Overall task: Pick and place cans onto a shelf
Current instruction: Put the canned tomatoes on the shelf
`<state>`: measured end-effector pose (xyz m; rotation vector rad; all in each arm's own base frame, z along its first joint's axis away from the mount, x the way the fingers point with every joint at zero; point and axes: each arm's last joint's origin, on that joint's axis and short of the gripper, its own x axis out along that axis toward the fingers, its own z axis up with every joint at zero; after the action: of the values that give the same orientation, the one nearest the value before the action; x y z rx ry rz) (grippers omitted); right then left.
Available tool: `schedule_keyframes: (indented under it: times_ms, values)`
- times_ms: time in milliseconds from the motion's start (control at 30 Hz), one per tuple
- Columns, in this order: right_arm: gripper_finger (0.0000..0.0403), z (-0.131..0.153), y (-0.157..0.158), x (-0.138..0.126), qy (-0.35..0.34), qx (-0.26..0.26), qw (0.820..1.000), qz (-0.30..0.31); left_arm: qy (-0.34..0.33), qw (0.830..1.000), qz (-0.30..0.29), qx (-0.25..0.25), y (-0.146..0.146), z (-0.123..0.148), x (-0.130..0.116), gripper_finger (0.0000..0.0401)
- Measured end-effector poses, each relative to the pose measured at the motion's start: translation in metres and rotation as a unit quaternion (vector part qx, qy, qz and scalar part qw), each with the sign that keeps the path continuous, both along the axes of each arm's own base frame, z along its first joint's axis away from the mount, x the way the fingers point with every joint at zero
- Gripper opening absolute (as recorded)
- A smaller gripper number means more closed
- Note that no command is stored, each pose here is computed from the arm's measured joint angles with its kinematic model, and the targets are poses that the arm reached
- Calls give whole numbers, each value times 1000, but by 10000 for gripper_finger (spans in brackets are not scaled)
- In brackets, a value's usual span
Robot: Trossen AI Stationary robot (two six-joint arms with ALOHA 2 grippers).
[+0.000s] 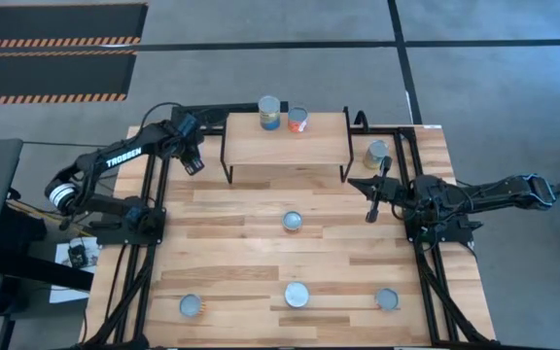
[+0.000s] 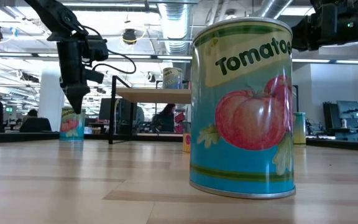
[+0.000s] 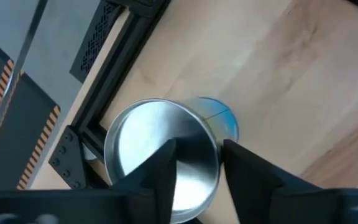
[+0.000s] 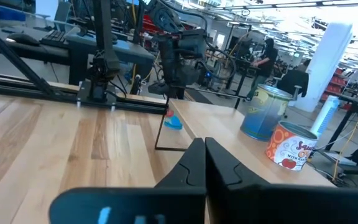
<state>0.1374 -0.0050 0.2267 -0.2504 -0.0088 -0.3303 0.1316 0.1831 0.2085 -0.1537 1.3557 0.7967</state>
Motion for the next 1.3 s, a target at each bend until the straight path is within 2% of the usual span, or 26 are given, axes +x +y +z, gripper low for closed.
schedule_keyframes:
  times_ms: [167, 233, 400, 567, 667, 767, 867, 933, 1033, 1133, 1200, 1300]
  values:
    - [9, 0, 0, 0, 0, -1, 1000, 0, 3, 1000, -12, -1, -2, 2, -2, 31]
    - [9, 0, 0, 0, 1, -3, 1000, 0, 2, 1000, -13, -8, -6, 5, -4, 9]
    - [9, 0, 0, 0, 1, -3, 1000, 0, -3, 998, -24, -57, -28, 23, -14, 1]
    - [10, 0, 0, 0, 0, -3, 1000, 0, -53, 994, -50, -84, -61, 53, -22, 0]
    - [10, 0, 0, 0, 0, -3, 1000, 0, -105, 985, -90, -99, -86, 68, -25, 0]
    - [10, 0, 0, 0, -1, -3, 1000, 0, -166, 965, -147, -137, -112, 77, -25, 0]
    - [10, 1, 0, 0, -1, -3, 1000, 0, -226, 932, -213, -186, -135, 84, -20, 0]
    - [10, 1, 0, 0, -1, -3, 1000, 0, -263, 911, -247, -198, -147, 89, -10, 0]
    - [10, 1, 0, 0, -2, -1, 1000, 0, -298, 884, -299, -203, -163, 94, 9, 0]
    - [10, 1, 0, 0, -2, 0, 1000, 0, -331, 856, -352, -186, -180, 96, 36, 0]
    - [10, 0, 0, 0, -2, 0, 1000, 0, -342, 847, -373, -161, -190, 94, 57, 0]
    - [10, 0, 0, 0, -2, 0, 1000, 0, -346, 847, -383, -127, -201, 84, 86, 0]
